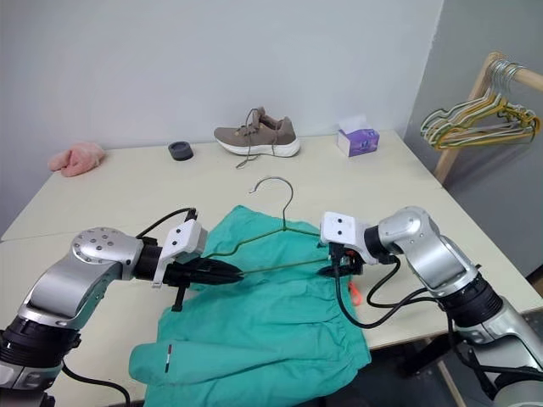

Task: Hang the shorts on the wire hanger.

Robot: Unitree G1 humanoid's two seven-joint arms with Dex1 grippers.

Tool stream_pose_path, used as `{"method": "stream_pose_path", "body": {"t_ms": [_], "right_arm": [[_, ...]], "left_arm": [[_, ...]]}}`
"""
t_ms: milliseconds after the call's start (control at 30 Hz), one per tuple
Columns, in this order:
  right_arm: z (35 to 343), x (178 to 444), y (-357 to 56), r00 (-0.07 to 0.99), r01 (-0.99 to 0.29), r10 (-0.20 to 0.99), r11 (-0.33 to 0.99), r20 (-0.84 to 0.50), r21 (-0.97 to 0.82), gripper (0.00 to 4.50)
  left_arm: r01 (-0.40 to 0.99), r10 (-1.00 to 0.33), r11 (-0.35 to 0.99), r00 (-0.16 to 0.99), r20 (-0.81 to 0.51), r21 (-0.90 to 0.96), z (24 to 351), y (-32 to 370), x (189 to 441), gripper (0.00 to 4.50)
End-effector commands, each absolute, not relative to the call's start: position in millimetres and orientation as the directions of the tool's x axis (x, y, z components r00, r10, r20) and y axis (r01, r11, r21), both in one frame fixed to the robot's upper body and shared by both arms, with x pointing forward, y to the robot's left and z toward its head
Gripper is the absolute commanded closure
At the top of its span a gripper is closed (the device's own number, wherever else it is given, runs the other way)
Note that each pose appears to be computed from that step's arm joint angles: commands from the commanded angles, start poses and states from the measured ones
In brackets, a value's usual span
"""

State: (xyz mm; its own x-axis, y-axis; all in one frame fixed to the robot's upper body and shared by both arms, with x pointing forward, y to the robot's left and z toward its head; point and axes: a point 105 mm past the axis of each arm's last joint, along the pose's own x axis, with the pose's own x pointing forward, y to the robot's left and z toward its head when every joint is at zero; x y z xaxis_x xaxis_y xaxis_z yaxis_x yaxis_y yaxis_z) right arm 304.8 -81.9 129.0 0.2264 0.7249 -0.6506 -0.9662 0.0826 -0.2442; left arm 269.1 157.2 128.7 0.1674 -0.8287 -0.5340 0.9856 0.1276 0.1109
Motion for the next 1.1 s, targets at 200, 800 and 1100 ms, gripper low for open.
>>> {"method": "stream_pose_path", "body": {"t_ms": [200, 800, 1100], "right_arm": [[133, 300, -79, 0.221, -0.967, 0.721, 0.076, -0.656, -0.242, 4.48], [127, 294, -129, 0.331, -0.942, 0.67, 0.278, -0.665, -0.189, 4.5], [100, 259, -213, 0.44, -0.79, 0.541, 0.613, -0.717, -0.022, 4.5]], "left_arm": [[0.983, -0.845, 0.102, 0.168, -0.508, 0.155, 136, 154, 268, 4.5], [0.846, -0.831, 0.534, 0.526, -0.179, 0.007, 175, 183, 321, 2.02], [0.854, -0.811, 0.515, 0.512, -0.283, 0.071, 149, 195, 309, 2.02]]}}
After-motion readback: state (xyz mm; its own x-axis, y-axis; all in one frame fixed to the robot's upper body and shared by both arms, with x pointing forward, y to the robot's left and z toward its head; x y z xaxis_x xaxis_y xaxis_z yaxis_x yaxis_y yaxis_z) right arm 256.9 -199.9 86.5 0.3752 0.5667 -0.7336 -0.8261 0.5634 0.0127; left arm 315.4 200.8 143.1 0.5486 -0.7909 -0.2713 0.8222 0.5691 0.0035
